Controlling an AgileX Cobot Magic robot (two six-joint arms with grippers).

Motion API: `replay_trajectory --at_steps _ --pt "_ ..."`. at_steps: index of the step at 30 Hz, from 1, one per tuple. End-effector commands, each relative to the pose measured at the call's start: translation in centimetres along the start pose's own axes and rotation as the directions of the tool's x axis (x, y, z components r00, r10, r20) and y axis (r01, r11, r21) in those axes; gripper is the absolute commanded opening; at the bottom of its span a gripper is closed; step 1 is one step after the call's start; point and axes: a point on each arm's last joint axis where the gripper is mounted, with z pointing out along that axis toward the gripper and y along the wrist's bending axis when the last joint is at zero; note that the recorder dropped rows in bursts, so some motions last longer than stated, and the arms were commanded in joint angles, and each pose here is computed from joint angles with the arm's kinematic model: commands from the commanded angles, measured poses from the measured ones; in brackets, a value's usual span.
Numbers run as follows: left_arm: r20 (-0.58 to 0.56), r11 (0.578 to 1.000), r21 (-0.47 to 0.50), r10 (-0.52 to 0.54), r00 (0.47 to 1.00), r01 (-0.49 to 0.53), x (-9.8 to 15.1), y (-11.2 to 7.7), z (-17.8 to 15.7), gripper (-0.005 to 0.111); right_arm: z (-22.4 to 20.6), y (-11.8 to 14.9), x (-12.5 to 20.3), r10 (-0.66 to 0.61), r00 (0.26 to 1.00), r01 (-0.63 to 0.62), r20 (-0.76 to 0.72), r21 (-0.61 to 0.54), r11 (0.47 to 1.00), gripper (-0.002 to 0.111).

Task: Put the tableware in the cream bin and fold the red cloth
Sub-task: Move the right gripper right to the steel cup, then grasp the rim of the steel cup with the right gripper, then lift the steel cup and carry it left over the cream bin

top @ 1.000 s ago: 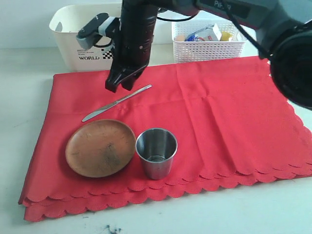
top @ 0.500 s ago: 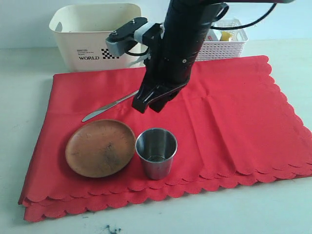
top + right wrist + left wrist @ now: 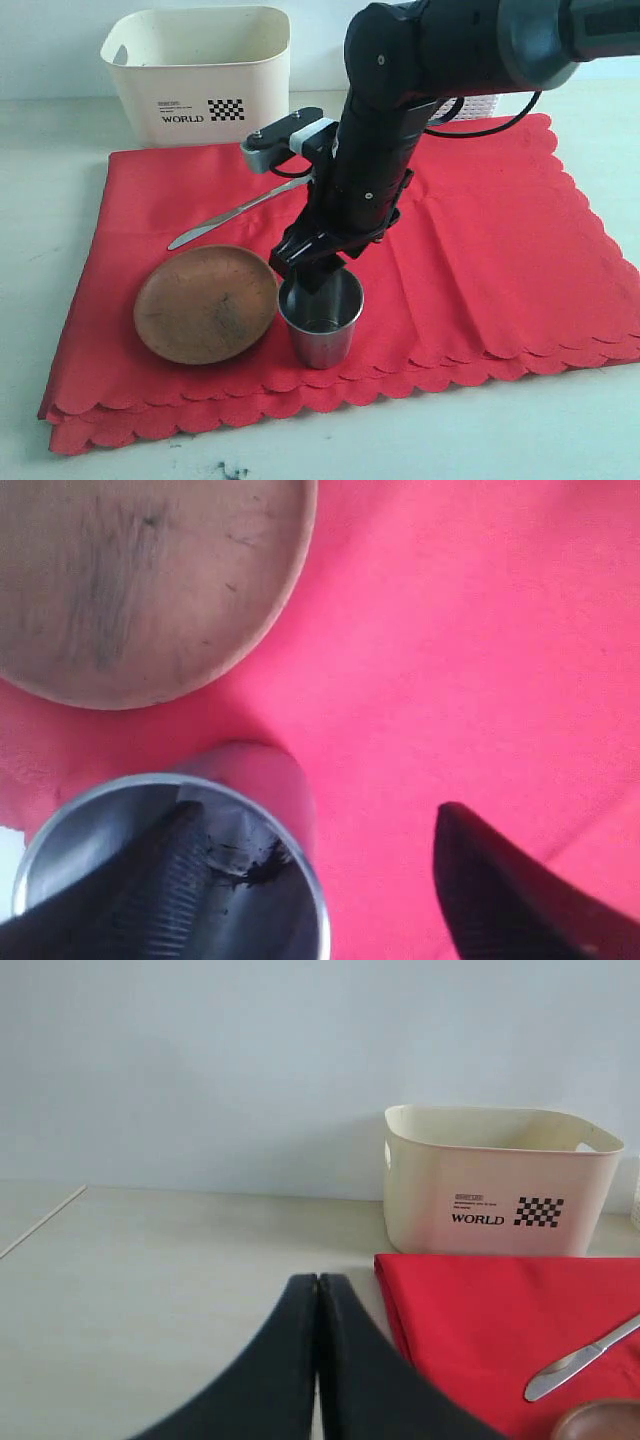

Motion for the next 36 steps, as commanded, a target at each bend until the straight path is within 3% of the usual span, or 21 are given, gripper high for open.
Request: replay_trajectory --at_steps 1,4,10,19,26,30,36 --pt "0.007 1.0 0.005 0.001 1.0 -0.001 0.0 0.0 0.0 0.002 0.2 -0.2 -0.1 -0.033 0.999 0.033 0.001 0.013 0.999 0.071" --pt "0.007 1.0 0.005 0.001 1.0 -0.001 0.0 0.0 0.0 0.002 0.2 -0.2 -0.1 -0.056 0.998 0.056 0.003 0.006 0.998 0.065" --pt "0.007 1.0 0.005 0.001 1.0 -0.001 0.0 0.0 0.0 0.002 1.0 -0.3 0.0 -0.072 0.997 0.073 -0.017 0.003 0.997 0.036" --pt "0.007 1.0 0.005 0.001 1.0 -0.001 0.0 0.0 0.0 0.002 0.6 -0.2 -0.1 -0.126 0.992 0.126 -0.009 0.004 0.992 0.002" --pt "0.007 1.0 0.005 0.001 1.0 -0.001 0.0 0.0 0.0 0.002 -4.3 0.2 -0.9 -0.178 0.964 0.165 0.197 0.081 0.983 0.0" --pt "0.007 1.0 0.005 0.001 1.0 -0.001 0.0 0.0 0.0 0.002 -6.8 0.1 -2.4 -0.184 0.891 0.13 0.414 0.154 0.979 0.0" --pt "0.007 1.0 0.005 0.001 1.0 -0.001 0.0 0.0 0.0 0.002 -8.7 -0.6 -5.7 -0.058 0.624 -0.08 0.779 0.138 0.987 0.0"
